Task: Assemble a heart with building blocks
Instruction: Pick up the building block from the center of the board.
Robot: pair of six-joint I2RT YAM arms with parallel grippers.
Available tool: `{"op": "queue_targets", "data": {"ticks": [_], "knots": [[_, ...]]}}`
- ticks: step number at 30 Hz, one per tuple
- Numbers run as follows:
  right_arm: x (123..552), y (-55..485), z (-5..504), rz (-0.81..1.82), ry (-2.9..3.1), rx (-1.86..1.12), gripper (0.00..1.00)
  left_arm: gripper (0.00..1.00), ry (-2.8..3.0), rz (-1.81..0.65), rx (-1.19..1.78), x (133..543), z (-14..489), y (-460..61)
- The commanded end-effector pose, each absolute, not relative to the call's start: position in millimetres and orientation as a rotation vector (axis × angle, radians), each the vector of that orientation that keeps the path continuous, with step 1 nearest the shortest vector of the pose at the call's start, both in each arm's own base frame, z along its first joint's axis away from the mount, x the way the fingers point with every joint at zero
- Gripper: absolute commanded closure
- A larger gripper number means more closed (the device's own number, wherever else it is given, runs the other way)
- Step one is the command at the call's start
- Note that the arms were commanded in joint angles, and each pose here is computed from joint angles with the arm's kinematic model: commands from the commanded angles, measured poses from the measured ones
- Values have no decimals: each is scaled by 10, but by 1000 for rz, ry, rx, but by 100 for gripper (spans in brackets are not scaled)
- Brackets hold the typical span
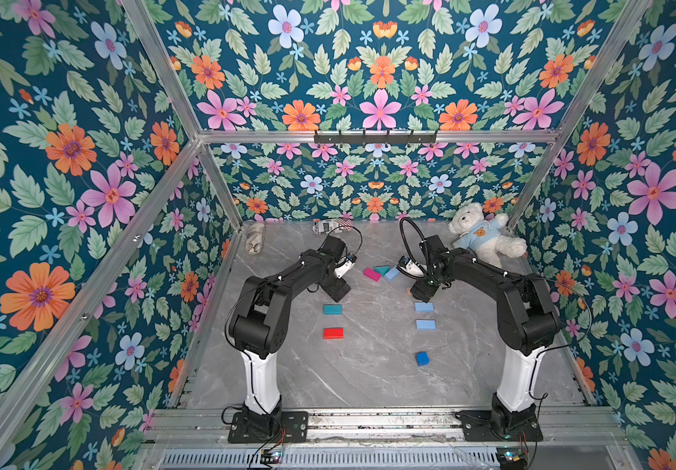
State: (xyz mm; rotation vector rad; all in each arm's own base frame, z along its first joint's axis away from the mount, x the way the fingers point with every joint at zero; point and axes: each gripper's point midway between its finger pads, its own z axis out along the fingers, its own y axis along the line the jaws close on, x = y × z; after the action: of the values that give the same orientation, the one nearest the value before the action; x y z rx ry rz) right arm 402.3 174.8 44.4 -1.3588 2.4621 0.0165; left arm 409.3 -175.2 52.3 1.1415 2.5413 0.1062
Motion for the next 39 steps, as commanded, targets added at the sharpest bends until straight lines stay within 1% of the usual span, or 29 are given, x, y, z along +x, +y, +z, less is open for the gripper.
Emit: {"op": "queue_targets", "data": {"ticks": [1, 6, 13, 17, 21, 22, 23, 24, 27, 29, 31, 33, 34, 35, 39], "knots": [[4087, 1761, 427, 2, 2437, -1383, 11, 3, 2553, 148, 1168, 4109, 489, -1677], [4044, 1784, 315, 44, 2469, -1400, 12, 6, 2572, 150, 1159, 4139, 435, -1641], [4008, 1779, 184, 96, 2511, -1402, 14, 17, 2593, 124, 1174, 4123, 348, -1669], [3992, 1795, 136, 124, 2532, -1402, 17, 20, 2606, 115, 1182, 4110, 293, -1673], [3952, 1803, 73, 153, 2566, -1402, 25, 22, 2620, 103, 1193, 4085, 231, -1682], [3939, 1801, 59, 157, 2574, -1399, 31, 24, 2625, 98, 1194, 4081, 217, -1682], [3929, 1789, 45, 157, 2582, -1397, 39, 26, 2627, 91, 1197, 4074, 210, -1690], [3913, 1782, 35, 160, 2586, -1397, 45, 29, 2630, 83, 1198, 4065, 202, -1699], [3885, 1735, 30, 162, 2598, -1382, 50, 40, 2639, 70, 1198, 4048, 182, -1704], [3877, 1709, 38, 160, 2600, -1370, 58, 48, 2646, 61, 1201, 4025, 165, -1705], [3872, 1696, 46, 157, 2602, -1364, 63, 55, 2653, 50, 1194, 4008, 157, -1712], [3860, 1697, 44, 159, 2609, -1354, 68, 59, 2659, 39, 1188, 3987, 143, -1717], [3859, 1693, 42, 155, 2613, -1346, 73, 62, 2662, 34, 1177, 3984, 142, -1720], [3858, 1684, 35, 152, 2621, -1335, 76, 64, 2666, 23, 1166, 3976, 147, -1730], [3852, 1712, 64, 177, 2632, -1287, 79, 66, 2660, -7, 1123, 3972, 195, -1798]]}}
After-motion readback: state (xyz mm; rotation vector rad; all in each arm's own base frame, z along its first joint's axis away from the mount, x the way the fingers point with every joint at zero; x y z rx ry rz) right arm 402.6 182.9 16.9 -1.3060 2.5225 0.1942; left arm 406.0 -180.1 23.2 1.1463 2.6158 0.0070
